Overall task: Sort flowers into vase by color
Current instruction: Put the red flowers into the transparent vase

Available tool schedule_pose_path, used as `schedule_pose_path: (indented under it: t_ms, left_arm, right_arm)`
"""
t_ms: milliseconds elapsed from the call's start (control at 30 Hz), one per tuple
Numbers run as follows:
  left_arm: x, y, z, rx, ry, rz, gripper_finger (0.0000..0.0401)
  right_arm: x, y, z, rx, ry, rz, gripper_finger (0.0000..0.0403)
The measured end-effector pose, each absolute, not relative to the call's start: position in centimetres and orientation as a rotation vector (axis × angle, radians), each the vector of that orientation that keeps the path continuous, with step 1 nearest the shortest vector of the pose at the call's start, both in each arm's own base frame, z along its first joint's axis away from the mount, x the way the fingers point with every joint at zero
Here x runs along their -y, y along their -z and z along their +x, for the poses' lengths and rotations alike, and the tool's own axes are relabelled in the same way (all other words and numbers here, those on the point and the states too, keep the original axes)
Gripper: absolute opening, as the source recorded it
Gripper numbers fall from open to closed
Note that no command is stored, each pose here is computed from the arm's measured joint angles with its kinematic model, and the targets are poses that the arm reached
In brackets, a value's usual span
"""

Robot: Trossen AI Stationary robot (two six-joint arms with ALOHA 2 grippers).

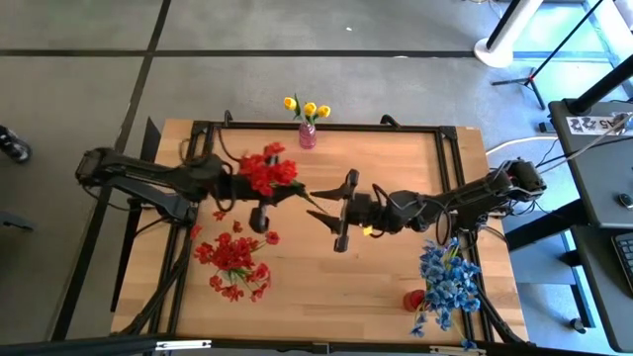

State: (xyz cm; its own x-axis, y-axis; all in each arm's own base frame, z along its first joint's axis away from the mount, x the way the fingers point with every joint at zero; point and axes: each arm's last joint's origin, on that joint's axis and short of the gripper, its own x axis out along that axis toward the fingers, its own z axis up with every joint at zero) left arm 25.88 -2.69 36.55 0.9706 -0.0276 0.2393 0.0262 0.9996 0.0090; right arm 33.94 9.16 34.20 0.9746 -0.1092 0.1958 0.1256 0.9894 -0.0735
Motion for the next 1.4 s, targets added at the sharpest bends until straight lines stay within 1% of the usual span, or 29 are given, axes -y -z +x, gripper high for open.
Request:
schedule_pose_path:
  t_ms: [100, 200, 267, 333, 467, 633, 733, 933, 1133, 1400]
  left_arm:
    - [3.1, -38.2, 23.9, 0.212, 0.031, 0.031, 0.0007]
    - [3.8, -39.8, 21.0, 0.174, 0.089, 0.036, 0.0006]
    - [4.3, -40.7, 18.8, 0.159, 0.132, 0.031, 0.0006]
    - [4.6, -41.2, 16.5, 0.13, 0.158, 0.023, 0.0006]
    - [4.5, -41.0, 12.1, 0.023, 0.167, -0.019, 0.0006]
    - [3.8, -39.4, 7.6, -0.136, 0.288, -0.101, 0.0006]
    - [4.0, -37.6, 7.0, -0.254, 0.349, -0.137, 0.0006]
    - [5.6, -34.2, 7.7, -0.391, 0.392, -0.18, 0.0007]
    - [7.5, -32.3, 8.5, -0.315, 0.455, -0.2, 0.0007]
    - [8.8, -32.1, 8.3, -0.149, 0.382, -0.132, 0.0007]
  right_arm:
    - [-9.8, -34.7, 33.4, 0.21, 0.1, -0.094, 0.0249]
    - [-10.8, -35.3, 32.6, 0.235, 0.076, -0.119, 0.0294]
    - [-11.7, -35.4, 32.2, 0.239, 0.07, -0.116, 0.0314]
    - [-12.7, -35.4, 31.8, 0.225, 0.089, -0.122, 0.0326]
    - [-14.4, -34.9, 31.0, 0.164, 0.173, -0.127, 0.0328]
    - [-15.9, -34.6, 29.9, 0.113, 0.287, -0.113, 0.0315]
    - [-16.5, -34.5, 29.4, 0.1, 0.331, -0.09, 0.0309]
    - [-16.6, -34.5, 29.1, 0.093, 0.414, -0.043, 0.0308]
    - [-16.4, -34.5, 29.1, 0.092, 0.451, -0.025, 0.0308]
    - [-16.4, -34.5, 29.1, 0.089, 0.464, -0.027, 0.0308]
